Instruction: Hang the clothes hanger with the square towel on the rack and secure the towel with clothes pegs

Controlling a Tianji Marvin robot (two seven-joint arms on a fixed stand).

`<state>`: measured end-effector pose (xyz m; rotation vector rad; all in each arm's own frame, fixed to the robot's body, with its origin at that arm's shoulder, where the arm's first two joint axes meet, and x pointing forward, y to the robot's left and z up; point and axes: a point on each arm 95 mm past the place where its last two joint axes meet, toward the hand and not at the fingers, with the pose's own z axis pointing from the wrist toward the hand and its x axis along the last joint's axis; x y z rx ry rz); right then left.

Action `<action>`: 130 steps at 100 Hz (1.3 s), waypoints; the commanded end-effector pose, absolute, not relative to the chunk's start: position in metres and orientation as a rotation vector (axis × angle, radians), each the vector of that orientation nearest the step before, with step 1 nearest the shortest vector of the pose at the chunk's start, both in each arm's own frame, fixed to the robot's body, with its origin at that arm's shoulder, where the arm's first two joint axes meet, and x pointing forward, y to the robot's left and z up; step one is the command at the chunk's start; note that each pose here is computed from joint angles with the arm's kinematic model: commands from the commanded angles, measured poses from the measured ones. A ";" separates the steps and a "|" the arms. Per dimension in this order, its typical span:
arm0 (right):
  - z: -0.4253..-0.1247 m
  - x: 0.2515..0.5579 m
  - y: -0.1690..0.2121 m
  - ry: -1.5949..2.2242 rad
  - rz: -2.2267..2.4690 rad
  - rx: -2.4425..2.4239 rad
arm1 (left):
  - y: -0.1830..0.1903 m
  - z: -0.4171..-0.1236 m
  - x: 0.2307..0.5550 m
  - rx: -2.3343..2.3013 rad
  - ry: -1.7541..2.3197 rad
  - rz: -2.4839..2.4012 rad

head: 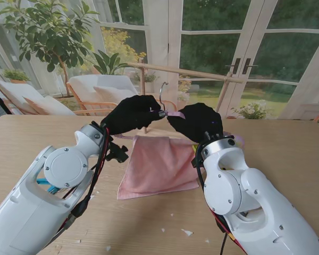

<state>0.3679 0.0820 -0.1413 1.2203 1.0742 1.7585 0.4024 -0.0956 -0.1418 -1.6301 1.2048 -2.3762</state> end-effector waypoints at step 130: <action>-0.138 0.370 0.061 0.947 1.709 1.367 | 0.046 -0.178 0.401 -1.271 1.243 -1.913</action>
